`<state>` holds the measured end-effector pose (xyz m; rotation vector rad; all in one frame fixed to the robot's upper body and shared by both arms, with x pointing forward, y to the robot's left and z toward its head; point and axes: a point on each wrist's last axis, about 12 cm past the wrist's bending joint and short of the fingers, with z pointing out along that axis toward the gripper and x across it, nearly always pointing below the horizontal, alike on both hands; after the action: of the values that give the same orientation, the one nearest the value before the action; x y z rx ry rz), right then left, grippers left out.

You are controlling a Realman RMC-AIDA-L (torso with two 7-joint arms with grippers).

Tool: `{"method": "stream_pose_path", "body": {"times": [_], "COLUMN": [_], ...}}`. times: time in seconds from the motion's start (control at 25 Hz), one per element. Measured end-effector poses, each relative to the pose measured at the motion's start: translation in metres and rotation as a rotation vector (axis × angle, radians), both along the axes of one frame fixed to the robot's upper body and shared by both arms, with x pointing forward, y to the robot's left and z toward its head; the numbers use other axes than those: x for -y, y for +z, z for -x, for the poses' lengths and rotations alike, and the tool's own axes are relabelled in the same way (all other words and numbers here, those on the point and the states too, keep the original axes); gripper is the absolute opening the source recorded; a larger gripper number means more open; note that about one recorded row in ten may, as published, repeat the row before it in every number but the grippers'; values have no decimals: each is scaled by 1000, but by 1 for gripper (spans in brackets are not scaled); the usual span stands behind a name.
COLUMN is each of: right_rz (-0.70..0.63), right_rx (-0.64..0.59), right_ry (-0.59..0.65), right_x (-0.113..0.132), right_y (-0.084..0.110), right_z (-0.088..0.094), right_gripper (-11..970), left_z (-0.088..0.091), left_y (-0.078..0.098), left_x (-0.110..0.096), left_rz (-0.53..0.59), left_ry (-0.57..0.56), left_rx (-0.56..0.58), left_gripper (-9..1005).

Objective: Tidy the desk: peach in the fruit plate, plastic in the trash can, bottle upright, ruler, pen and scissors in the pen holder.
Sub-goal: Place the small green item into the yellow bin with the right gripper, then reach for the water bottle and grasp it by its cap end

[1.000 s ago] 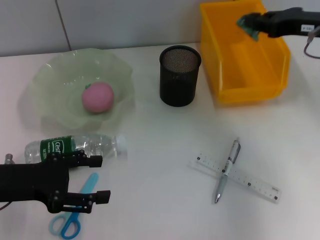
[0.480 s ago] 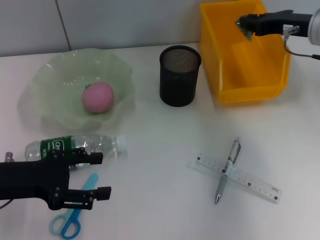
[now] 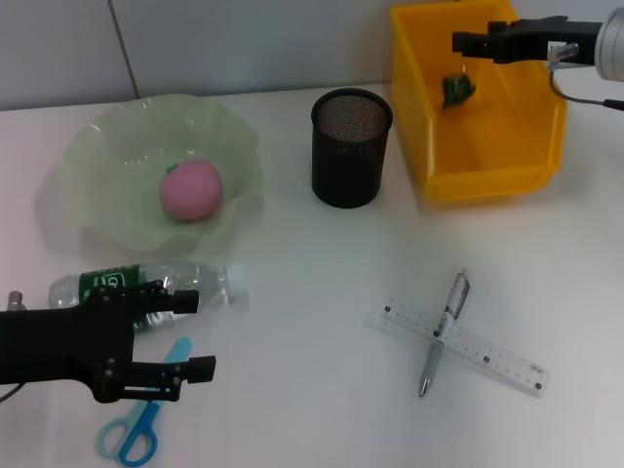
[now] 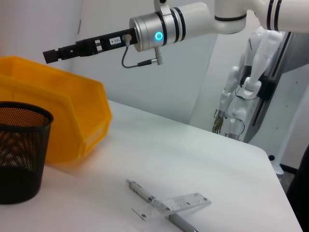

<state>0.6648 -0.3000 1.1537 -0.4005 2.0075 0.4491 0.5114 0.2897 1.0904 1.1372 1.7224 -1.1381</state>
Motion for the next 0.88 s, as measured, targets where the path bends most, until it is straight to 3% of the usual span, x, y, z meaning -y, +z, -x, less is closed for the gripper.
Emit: {"method": "stream_pose_path", "body": {"times": [0.24,0.36,0.48,0.68,0.88], "right_rz": [-27,-93,-183,-316,-347], "right_rx": [26,43,44,52,21], "right_ry": [5,43,98,277,493], "right_x": [2,2,2,3,2], "right_y": [8,18,29,44,46], "right_z": [4,11,22,49,78], "right_gripper": [589,644,762,762,762], "left_z": [0,-1,-1,-2,-2], "left_y": [0,1,1,2,3], "left_x": [0,2,4,6,8], "left_rz": [4,7,10,18,24], "left_ry": [0,-5,-9,-17,-22], "left_rx": [-1,1,2,1,-7], "left_gripper": [860,860,860,859,859]}}
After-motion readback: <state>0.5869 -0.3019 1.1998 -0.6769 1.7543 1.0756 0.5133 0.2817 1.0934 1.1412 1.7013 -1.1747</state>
